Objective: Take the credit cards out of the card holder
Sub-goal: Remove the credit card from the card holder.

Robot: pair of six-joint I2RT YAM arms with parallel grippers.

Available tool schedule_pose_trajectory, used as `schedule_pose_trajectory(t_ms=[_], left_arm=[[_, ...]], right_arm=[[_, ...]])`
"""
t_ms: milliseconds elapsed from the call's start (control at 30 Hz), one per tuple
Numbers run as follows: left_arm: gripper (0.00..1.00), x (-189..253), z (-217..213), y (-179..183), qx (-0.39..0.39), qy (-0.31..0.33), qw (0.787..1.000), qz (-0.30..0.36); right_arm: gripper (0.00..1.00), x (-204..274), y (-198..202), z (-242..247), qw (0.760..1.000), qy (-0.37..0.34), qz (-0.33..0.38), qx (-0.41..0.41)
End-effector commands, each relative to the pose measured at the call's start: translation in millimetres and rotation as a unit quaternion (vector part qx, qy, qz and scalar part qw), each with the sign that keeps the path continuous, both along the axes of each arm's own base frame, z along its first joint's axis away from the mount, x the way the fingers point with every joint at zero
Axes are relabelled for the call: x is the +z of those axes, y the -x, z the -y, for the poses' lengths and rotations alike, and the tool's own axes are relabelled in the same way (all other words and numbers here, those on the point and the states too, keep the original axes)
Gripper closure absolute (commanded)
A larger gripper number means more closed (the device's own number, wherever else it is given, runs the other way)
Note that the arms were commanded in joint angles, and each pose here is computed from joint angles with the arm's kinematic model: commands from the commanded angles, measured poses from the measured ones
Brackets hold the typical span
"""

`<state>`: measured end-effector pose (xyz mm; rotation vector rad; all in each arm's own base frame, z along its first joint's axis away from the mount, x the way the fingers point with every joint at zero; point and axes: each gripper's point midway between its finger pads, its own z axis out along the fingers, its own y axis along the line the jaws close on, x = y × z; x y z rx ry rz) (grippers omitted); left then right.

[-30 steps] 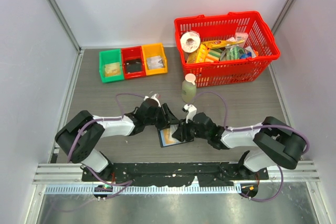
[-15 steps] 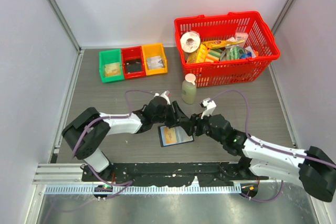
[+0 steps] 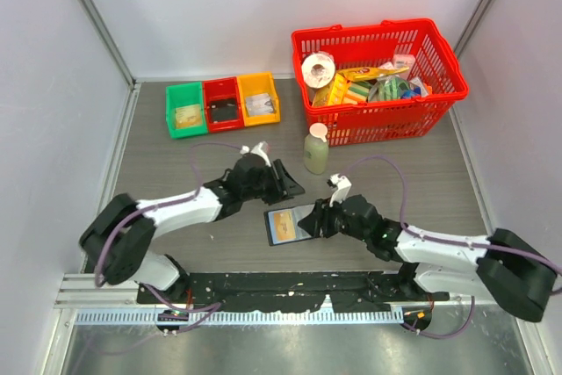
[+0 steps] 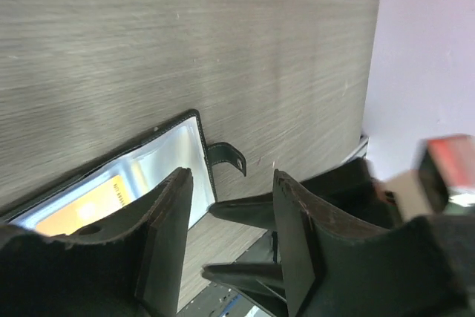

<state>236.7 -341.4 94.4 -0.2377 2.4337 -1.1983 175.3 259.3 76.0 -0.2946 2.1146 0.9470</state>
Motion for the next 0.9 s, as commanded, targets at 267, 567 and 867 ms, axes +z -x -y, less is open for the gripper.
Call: schedule_pose_trajectory(t_ms=[267,567,867], left_arm=[[0.66,-12,-71,30,0.018,-0.089,0.996,0.025],[0.79,-53,-75,51,0.000,-0.123,0.992,-0.022],[0.87,-75,-80,69,-0.005,-0.149,0.988,-0.042]], right_arm=[[0.57,-4,4,-53,0.991,-0.104,-0.070,0.047],[0.62,-35,9,-43,0.989,-0.086,-0.120,0.016],[0.69,-35,9,-49,0.987,-0.090,-0.129,0.028]])
